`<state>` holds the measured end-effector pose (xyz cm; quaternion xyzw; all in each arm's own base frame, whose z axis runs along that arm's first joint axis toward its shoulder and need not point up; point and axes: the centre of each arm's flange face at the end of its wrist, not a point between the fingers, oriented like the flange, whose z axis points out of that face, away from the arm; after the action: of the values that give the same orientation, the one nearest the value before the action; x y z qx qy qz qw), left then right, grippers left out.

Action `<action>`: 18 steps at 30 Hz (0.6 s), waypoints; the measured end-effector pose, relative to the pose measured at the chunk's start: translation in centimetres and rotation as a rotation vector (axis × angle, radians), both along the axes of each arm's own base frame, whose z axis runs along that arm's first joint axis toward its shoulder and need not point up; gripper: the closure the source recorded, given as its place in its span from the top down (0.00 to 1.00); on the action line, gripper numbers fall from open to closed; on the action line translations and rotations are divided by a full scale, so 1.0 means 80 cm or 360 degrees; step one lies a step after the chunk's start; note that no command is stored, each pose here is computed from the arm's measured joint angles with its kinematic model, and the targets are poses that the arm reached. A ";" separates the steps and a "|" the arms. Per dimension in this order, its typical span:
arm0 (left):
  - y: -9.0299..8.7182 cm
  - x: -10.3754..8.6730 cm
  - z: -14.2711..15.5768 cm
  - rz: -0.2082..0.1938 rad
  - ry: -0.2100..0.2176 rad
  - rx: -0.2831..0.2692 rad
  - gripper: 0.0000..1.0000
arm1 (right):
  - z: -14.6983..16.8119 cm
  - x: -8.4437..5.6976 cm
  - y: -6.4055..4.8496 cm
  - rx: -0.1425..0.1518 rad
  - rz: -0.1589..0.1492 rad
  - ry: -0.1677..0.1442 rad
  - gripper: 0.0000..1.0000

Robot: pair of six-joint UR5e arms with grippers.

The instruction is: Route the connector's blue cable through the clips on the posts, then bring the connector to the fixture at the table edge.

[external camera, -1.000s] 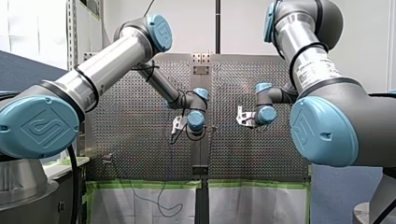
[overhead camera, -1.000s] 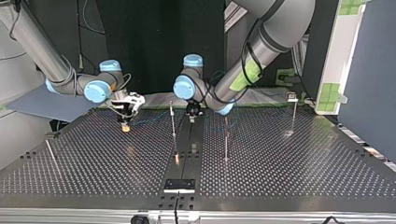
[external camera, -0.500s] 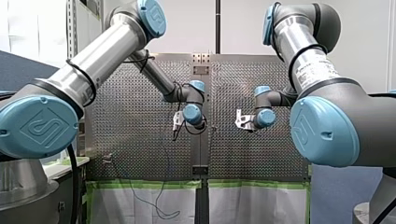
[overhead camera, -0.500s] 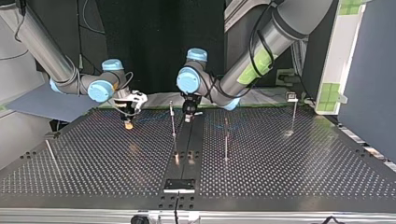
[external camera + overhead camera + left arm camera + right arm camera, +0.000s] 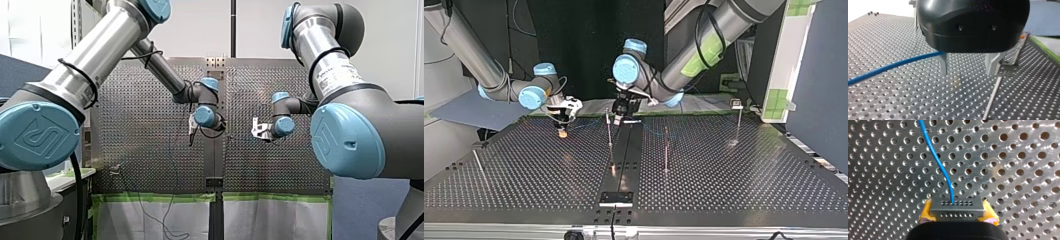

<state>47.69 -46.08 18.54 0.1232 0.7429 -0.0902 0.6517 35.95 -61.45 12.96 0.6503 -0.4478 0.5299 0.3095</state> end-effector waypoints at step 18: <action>0.053 -0.041 -0.068 0.0173 0.0103 0.0273 1.00 | -0.001 0.004 0.004 0.0018 0.0009 0.0006 0.00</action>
<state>44.43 -41.81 13.13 0.1352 0.7741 0.0053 0.6184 36.24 -61.11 12.87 0.6543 -0.4485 0.5269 0.3052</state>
